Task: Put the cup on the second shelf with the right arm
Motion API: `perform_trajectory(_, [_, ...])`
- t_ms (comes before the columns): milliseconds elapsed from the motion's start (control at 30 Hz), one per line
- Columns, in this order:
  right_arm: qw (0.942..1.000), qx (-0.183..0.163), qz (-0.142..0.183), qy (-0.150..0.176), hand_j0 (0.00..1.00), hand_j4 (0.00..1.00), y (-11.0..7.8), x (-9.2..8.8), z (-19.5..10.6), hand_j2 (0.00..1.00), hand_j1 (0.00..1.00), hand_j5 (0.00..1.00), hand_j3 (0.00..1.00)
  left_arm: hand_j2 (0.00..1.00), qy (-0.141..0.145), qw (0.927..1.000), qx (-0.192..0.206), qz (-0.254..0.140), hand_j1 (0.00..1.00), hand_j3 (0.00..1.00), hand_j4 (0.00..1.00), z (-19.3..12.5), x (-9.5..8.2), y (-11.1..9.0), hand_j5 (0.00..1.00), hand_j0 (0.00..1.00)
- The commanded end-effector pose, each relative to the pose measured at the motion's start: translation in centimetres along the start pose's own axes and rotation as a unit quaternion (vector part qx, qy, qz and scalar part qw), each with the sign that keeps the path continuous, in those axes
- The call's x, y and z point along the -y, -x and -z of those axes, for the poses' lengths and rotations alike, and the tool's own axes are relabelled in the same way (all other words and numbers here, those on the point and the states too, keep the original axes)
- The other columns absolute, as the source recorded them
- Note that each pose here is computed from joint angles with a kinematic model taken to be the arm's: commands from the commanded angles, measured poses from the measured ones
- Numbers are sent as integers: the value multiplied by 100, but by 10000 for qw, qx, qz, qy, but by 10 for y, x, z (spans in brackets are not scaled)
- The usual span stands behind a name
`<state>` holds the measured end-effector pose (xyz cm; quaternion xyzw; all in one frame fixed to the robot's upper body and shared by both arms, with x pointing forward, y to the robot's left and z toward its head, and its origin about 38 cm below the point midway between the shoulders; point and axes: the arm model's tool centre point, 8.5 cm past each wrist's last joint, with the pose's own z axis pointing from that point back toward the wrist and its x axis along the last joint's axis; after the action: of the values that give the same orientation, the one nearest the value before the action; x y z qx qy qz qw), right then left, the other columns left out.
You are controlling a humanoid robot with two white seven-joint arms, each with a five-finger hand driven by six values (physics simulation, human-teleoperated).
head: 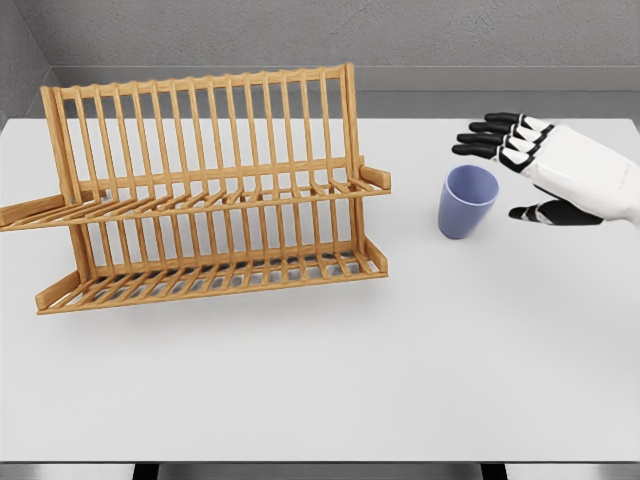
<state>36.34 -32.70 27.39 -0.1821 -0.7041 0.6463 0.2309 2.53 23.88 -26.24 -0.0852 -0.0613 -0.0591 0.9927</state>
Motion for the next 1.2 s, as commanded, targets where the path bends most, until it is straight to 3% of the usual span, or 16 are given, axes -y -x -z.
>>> perform_trajectory(0, [10000, 27, 36, 0, 100, 100, -2, 0, 0, 100, 100, 100, 100, 100, 2, 10000, 2, 2, 100, 100, 100, 0, 0, 0, 100, 100])
perform_trajectory(133, [10000, -83, 14, -15, 100, 100, 4, 4, -6, 100, 100, 100, 100, 100, 1, 10000, -3, -7, 100, 100, 100, 0, 0, 0, 100, 100])
perform_trajectory(200, [9979, -596, 86, -229, 100, 100, 27, -6, -18, 100, 100, 100, 100, 100, 2, 10000, 2, 2, 100, 100, 100, 0, 0, 0, 100, 100])
perform_trajectory(233, [9924, -854, 149, -877, 100, 100, 43, -17, -27, 100, 100, 100, 100, 100, 1, 10000, 4, -5, 100, 100, 100, 0, 0, 0, 100, 100])
perform_trajectory(267, [9855, -851, 83, -1466, 100, 100, 46, -15, -26, 100, 100, 100, 100, 100, 1, 10000, 4, -5, 100, 100, 100, 0, 0, 0, 100, 100])
perform_trajectory(333, [9700, -821, -6, -2287, 100, 100, 54, -10, -14, 100, 100, 100, 100, 100, 1, 10000, -3, -7, 100, 100, 100, 0, 0, 0, 100, 100])
perform_trajectory(367, [9656, -811, -10, -2471, 100, 100, 60, -9, -5, 100, 100, 100, 100, 100, 1, 10000, -3, -7, 100, 100, 100, 0, 0, 0, 100, 100])
perform_trajectory(467, [9688, -715, 28, -2375, 100, 100, 85, -1, 52, 100, 100, 100, 100, 100, 1, 10000, -3, -7, 100, 100, 100, 0, 0, 0, 100, 100])
perform_trajectory(667, [9643, -834, -11, -2514, 100, 100, 97, 3, 55, 100, 100, 100, 100, 100, 1, 10000, 4, -5, 100, 100, 100, 0, 0, 0, 100, 100])
perform_trajectory(833, [9530, -743, 196, -2932, 100, 100, 95, -34, 60, 100, 100, 100, 100, 100, 1, 10000, 4, -5, 100, 100, 100, 0, 0, 0, 100, 100])
perform_trajectory(933, [9535, -669, 217, -2932, 100, 100, 92, -37, 67, 100, 100, 100, 100, 100, 1, 10000, -3, -7, 100, 100, 100, 0, 0, 0, 100, 100])
perform_trajectory(1100, [9587, -535, 114, -2792, 100, 100, 88, -26, 86, 100, 100, 100, 100, 100, 1, 10000, -3, -7, 100, 100, 100, 0, 0, 0, 100, 100])
perform_trajectory(1167, [9550, -561, 209, -2906, 100, 100, 90, -38, 87, 100, 100, 100, 100, 100, 1, 10000, 4, -5, 100, 100, 100, 0, 0, 0, 100, 100])
